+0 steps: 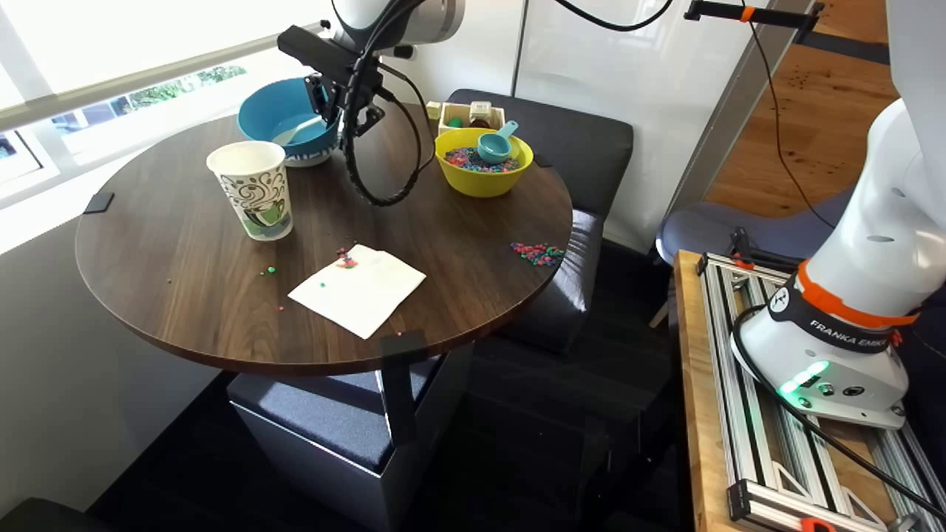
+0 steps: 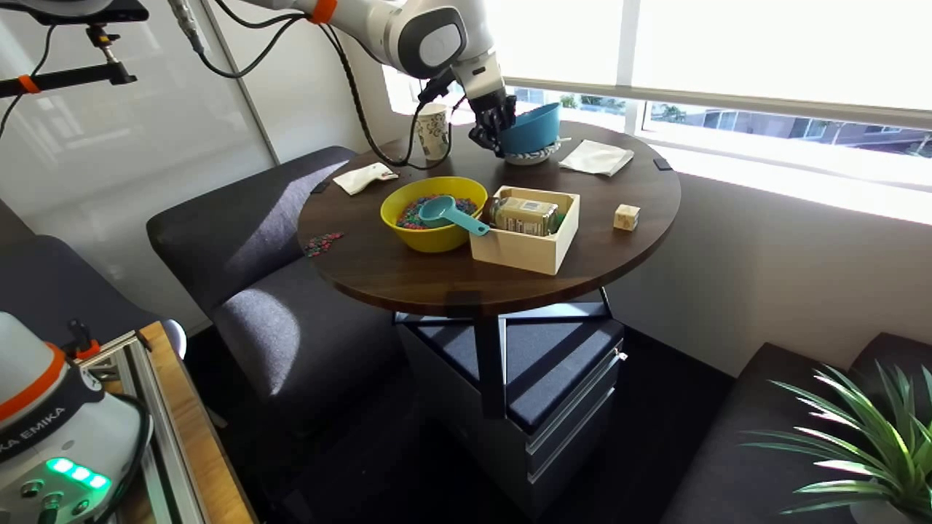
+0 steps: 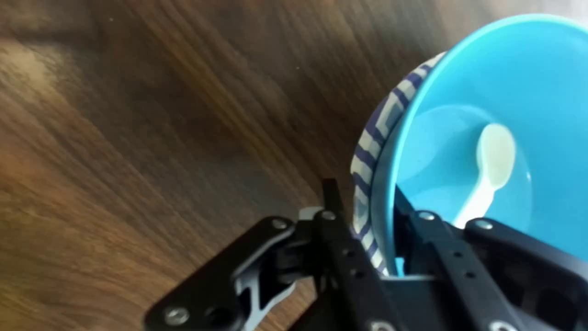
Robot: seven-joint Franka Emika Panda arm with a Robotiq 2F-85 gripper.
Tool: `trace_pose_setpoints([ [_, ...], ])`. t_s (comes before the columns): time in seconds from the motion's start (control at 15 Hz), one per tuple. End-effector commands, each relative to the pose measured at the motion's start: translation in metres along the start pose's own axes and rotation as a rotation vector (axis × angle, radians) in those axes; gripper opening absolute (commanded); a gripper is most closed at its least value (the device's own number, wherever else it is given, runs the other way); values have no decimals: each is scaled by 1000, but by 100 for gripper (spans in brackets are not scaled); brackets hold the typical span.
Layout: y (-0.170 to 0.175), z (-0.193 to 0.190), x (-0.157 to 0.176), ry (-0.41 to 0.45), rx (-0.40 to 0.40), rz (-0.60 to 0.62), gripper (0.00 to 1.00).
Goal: Put the blue bowl on the white bowl
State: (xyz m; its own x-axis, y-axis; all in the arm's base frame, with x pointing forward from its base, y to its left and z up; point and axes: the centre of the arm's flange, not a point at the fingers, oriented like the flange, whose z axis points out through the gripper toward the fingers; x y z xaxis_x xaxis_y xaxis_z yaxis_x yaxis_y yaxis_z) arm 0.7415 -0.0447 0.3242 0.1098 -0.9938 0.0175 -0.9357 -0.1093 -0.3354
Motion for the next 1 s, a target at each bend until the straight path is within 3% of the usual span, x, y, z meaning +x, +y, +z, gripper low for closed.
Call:
trace_pose_setpoints([
  [0.0, 2, -4, -2, 7, -64, -14, 60],
  [0.33, 4, -50, 6, -120, 14, -21, 98],
  [0.53, 13, -84, 24, -215, 45, -75, 100],
  [0.87, 44, -119, 53, -419, 80, -265, 100],
  [0.93, 18, -111, 49, -342, 73, -210, 100],
])
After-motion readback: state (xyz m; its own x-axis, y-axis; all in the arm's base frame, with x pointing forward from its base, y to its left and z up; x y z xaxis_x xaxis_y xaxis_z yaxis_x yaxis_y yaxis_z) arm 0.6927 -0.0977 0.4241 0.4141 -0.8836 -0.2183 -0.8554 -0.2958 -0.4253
